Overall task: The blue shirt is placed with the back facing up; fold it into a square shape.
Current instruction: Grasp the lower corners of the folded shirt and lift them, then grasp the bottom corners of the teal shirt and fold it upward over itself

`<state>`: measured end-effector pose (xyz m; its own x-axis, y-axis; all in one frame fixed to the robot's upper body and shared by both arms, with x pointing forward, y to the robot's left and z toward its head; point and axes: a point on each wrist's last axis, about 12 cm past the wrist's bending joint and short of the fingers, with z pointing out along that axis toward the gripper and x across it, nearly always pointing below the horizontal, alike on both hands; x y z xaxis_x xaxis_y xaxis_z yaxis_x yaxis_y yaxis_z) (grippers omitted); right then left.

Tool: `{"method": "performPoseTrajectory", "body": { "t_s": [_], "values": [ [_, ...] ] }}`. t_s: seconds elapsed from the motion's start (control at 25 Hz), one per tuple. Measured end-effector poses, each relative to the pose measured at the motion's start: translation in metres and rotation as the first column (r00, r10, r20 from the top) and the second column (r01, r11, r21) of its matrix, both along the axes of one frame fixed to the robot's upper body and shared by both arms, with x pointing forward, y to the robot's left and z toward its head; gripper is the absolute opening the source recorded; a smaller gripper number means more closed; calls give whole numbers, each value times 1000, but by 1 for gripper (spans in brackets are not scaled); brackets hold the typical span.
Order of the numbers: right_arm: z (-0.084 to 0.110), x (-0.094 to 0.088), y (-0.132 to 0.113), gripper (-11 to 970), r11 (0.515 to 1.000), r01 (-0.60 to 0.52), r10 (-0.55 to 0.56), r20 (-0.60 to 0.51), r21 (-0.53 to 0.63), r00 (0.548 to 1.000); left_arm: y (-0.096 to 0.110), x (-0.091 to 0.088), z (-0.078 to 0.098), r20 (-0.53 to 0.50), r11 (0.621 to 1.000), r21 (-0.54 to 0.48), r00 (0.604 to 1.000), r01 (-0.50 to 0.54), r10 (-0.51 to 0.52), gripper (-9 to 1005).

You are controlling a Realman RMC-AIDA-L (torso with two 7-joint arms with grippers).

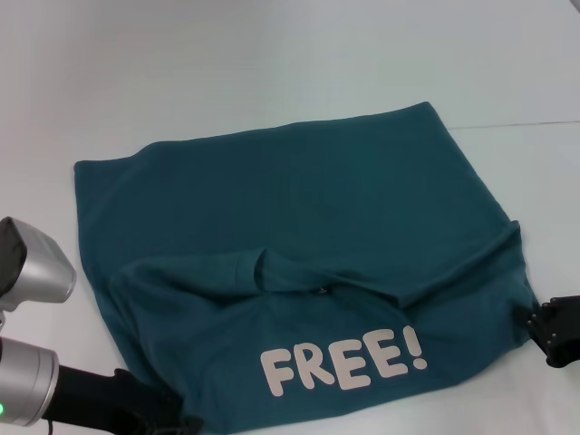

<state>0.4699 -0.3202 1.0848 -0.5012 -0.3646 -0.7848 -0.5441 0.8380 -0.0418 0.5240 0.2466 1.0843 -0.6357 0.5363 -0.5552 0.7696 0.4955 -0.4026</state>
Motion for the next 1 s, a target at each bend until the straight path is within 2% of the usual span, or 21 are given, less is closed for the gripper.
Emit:
{"method": "performPoseTrajectory", "body": {
  "t_s": [0.16,0.36,0.6,1.0],
  "values": [
    [0,0,0,36,1000,-1,1,1,0,1000,0,1,0,9,1000,3,1000,-8,8,328],
    [0,1,0,36,1000,-1,1,1,1,1000,0,3,-1,19,1000,8,1000,-16,16,112],
    [3,3,3,36,1000,-11,11,9,7,1000,1,4,-1,24,1000,14,999,-22,22,3],
    [14,16,6,35,1000,-17,17,50,11,999,6,10,8,69,998,15,996,-56,55,3]
  ]
}}
